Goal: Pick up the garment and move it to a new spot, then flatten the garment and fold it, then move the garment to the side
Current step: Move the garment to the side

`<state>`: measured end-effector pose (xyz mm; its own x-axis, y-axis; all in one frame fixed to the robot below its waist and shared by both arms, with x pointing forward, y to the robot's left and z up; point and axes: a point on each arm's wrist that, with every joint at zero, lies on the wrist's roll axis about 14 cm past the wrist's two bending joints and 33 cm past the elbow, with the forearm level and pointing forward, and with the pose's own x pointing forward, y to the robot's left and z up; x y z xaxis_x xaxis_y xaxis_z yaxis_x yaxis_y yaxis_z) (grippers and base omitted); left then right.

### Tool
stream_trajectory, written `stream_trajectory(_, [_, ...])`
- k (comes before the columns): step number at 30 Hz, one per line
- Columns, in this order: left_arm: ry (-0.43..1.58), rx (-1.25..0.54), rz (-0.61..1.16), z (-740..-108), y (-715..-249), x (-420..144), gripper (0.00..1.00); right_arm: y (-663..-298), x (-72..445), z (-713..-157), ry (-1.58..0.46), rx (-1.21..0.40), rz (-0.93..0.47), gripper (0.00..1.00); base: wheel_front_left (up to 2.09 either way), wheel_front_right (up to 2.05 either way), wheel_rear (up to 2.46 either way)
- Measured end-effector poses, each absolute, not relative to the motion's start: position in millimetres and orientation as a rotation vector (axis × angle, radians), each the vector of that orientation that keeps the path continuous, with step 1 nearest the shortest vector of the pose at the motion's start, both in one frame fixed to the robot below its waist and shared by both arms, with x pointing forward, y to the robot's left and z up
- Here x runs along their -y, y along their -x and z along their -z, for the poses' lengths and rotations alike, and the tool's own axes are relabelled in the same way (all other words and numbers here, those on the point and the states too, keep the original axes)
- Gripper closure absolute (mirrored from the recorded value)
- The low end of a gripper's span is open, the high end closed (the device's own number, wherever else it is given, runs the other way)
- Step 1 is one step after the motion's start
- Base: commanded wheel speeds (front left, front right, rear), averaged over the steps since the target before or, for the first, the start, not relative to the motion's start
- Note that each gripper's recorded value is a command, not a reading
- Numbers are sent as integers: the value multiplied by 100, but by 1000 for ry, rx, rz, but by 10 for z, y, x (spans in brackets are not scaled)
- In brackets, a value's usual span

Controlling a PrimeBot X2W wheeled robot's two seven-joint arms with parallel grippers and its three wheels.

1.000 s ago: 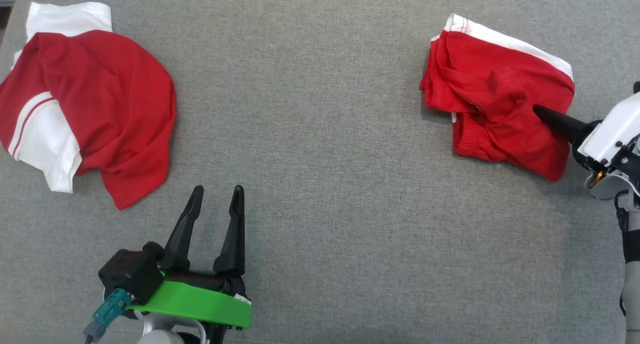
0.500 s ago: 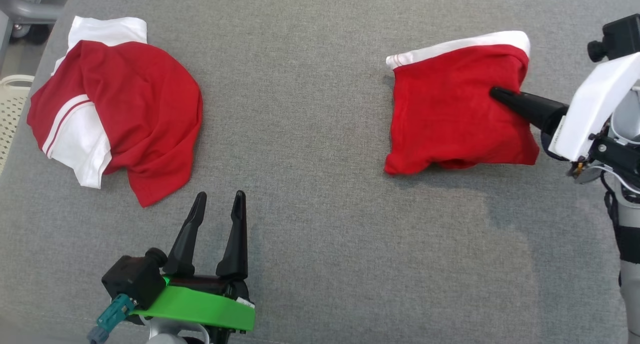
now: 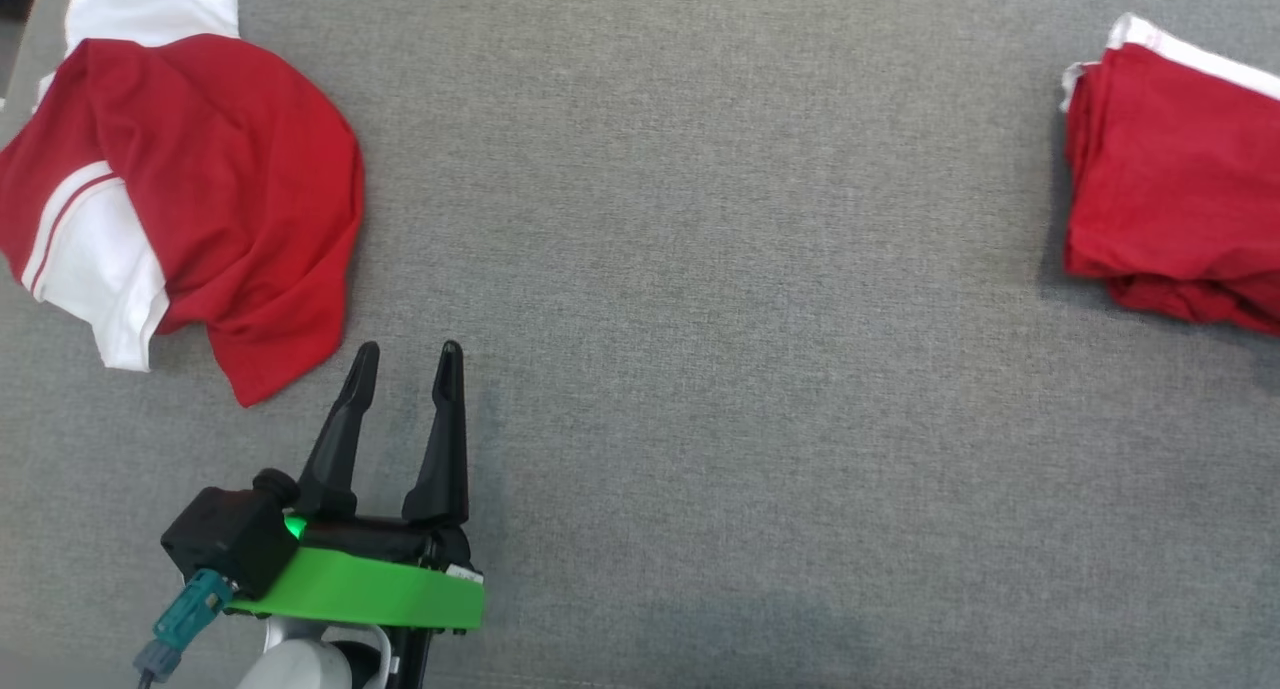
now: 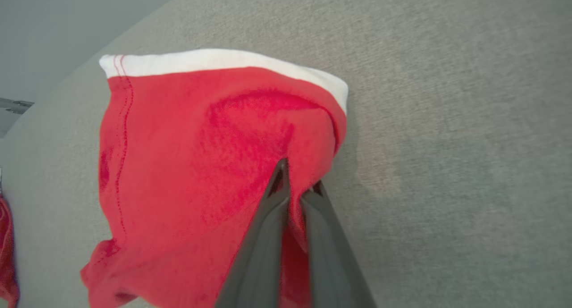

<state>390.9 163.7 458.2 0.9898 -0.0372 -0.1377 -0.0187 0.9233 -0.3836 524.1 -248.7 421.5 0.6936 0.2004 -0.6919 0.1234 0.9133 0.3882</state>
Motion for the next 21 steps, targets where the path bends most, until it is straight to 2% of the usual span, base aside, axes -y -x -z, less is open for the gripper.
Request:
stream_trajectory(5, [375, -132, 61, -4604, -4068, -1545, 0, -5082, 2927, -4104, -419, -801, 111, 100, 0, 0, 0])
stream_trajectory(11, [349, -145, 138, -4602, -4219, -1379, 0, -4917, 3118, -4072, -416, -771, 179, 100, 0, 0, 0])
stream_trajectory(21, [343, -172, 349, -4578, -4545, -794, 0, -4664, 3804, -4131, -282, -671, 368, 100, 0, 0, 0])
